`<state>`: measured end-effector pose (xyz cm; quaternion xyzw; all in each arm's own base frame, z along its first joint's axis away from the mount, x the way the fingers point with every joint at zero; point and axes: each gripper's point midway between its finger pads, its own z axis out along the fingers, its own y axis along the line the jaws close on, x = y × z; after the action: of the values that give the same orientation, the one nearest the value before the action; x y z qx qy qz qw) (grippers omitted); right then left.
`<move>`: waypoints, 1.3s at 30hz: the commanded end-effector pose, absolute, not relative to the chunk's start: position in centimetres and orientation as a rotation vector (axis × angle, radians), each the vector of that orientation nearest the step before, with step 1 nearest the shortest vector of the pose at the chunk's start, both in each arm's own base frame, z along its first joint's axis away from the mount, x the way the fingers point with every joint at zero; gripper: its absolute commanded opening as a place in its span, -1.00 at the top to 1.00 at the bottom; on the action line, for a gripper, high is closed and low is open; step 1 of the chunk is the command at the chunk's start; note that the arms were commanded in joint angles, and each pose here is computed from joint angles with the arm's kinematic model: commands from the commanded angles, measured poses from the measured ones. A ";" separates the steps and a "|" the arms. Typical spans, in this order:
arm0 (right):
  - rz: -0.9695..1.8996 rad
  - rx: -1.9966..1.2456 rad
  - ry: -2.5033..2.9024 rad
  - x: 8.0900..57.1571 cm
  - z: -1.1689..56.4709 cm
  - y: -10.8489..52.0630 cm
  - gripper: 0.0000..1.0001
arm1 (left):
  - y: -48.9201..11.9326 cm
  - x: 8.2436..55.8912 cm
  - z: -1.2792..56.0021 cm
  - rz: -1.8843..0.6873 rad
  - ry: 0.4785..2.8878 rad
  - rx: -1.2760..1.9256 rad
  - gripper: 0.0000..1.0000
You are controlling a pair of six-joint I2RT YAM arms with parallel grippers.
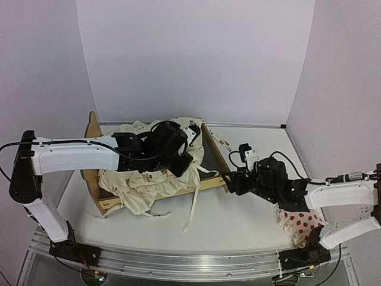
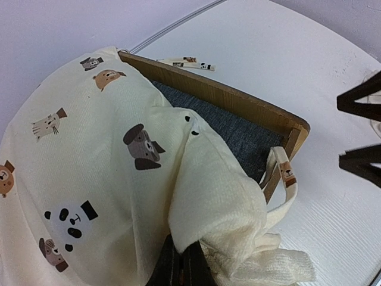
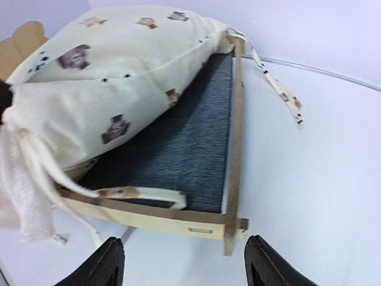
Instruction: Set up the pet bed
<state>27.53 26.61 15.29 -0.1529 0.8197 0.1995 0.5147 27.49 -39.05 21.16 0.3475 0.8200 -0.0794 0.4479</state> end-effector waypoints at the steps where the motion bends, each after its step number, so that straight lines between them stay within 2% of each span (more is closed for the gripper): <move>1: 0.268 -0.309 2.174 29.6 11.8 23.5 -0.40 | -39.0 28.2 22.6 -0.205 2.025 0.809 0.99; 9: 0.291 -0.306 2.275 33.6 10.6 25.4 -0.11 | -38.7 28.0 22.6 -0.207 2.035 0.801 1.00; 15: 0.282 -0.321 2.302 33.9 9.5 25.9 0.41 | -38.5 28.0 22.5 -0.199 2.033 0.801 1.00; 20: 0.244 -0.328 2.325 33.8 8.7 25.4 0.68 | -38.4 28.0 22.6 -0.199 2.029 0.802 1.00; 23: 0.245 -0.325 2.328 33.7 8.7 25.3 0.97 | -38.4 28.0 22.6 -0.202 2.030 0.801 1.00; 27: 0.194 -0.353 2.336 33.0 9.5 25.1 1.00 | -38.2 27.8 22.3 -0.210 2.037 0.794 0.94; 39: 0.050 -0.448 2.244 30.3 15.4 26.8 1.00 | -38.3 27.8 22.3 -0.220 2.056 0.772 0.53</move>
<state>31.36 26.59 11.20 -0.1514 0.9100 0.0336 0.3846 27.45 -39.02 20.95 0.3292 0.8288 -0.0890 0.4437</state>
